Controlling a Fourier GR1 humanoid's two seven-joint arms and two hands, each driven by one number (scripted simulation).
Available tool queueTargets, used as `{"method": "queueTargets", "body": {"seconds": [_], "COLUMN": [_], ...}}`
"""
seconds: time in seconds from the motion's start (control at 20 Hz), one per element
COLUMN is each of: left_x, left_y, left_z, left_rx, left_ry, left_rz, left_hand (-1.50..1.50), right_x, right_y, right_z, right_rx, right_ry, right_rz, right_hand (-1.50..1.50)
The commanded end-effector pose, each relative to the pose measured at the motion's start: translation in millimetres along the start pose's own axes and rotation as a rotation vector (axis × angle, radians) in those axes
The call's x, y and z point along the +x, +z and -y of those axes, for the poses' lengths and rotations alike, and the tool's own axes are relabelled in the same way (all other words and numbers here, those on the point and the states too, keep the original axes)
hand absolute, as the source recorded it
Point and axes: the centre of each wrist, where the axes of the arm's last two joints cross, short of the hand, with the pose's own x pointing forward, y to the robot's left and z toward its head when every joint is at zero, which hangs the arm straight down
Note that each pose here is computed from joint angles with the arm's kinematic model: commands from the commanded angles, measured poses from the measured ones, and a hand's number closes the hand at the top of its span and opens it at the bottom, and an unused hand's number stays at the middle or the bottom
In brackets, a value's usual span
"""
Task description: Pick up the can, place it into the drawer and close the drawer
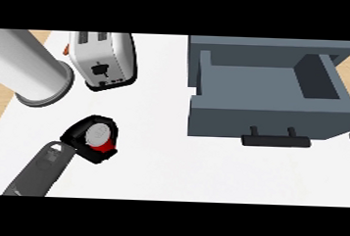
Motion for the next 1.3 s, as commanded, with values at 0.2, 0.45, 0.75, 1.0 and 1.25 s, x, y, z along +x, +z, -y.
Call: {"method": "queueTargets", "body": {"seconds": [0.2, 0.45, 0.75, 1.0, 1.25], "left_x": [-21.2, 3.8, 82.3, 123.2, 183.4], "left_y": [28.4, -20.9, -53.5, -77.2, -101.0], "left_z": [-0.4, 20.9, 14.6, 42.0, 66.6], "left_rx": [0.833, 0.868, 0.77, 0.743, 0.696], "left_ry": [0.175, 0.169, 0.103, 0.051, 0.052], "left_rz": [0.056, 0.13, 0.167, 0.209, 0.219], "left_hand": [1.5, 1.5, 1.5, 1.5, 1.5], "right_x": [-1.7, 5.1, -9.6, 9.6, 2.9], "right_y": [6.1, 23.5, 16.0, 7.6, 29.6], "right_z": [-1.6, -0.1, 4.1, 8.4, 0.0], "right_rx": [-0.035, -0.03, -0.051, -0.041, -0.037], "right_ry": [-0.015, -0.008, 0.012, 0.0, 0.007], "right_rz": [-0.011, -0.012, -0.01, 0.014, 0.0], "right_hand": [-1.5, -1.5, -1.5, -1.5, -1.5]}}
